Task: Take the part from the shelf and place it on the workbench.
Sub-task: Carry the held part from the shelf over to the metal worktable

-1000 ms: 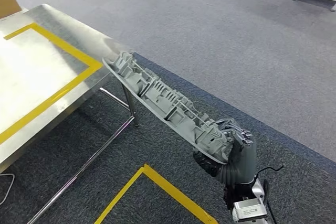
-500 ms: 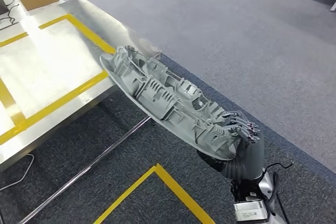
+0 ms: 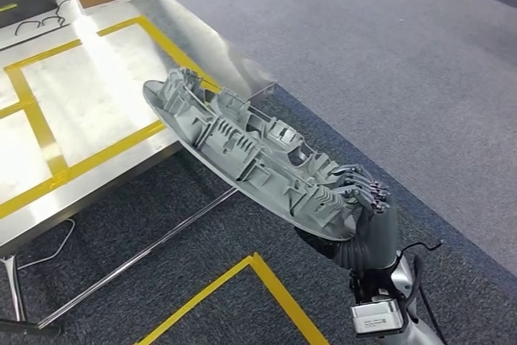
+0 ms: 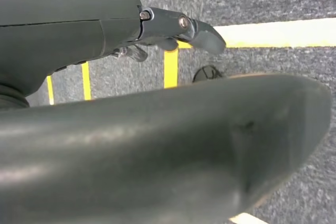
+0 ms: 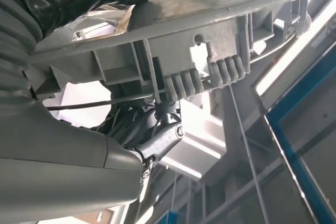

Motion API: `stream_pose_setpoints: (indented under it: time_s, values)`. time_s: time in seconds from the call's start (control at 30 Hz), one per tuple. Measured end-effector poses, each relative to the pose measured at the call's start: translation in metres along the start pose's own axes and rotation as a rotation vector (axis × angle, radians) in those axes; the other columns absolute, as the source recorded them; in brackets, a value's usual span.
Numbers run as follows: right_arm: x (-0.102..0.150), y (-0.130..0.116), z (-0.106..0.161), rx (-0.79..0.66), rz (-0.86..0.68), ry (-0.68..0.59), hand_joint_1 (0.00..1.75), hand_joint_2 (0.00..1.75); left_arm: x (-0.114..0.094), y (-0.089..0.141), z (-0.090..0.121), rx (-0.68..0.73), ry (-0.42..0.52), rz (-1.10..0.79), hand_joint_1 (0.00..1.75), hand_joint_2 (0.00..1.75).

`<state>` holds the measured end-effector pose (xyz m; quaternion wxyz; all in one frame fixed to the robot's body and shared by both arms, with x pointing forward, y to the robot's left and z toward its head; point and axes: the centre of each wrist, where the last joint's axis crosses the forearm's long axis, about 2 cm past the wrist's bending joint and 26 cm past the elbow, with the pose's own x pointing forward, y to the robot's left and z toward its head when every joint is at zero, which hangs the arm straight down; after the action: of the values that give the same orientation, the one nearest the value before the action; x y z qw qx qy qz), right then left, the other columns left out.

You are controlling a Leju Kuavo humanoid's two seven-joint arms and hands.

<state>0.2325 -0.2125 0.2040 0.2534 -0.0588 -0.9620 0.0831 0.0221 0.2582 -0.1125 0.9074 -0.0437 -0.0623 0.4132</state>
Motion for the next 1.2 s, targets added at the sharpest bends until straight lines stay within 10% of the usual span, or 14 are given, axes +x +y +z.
stream_pose_setpoints:
  time_s: [1.2]
  values:
    - [0.0026,0.0046,0.0037,0.011,0.036,-0.029,1.75,1.75,0.0002,0.0031,0.0001,0.021,0.004,-0.023,0.00,0.00]
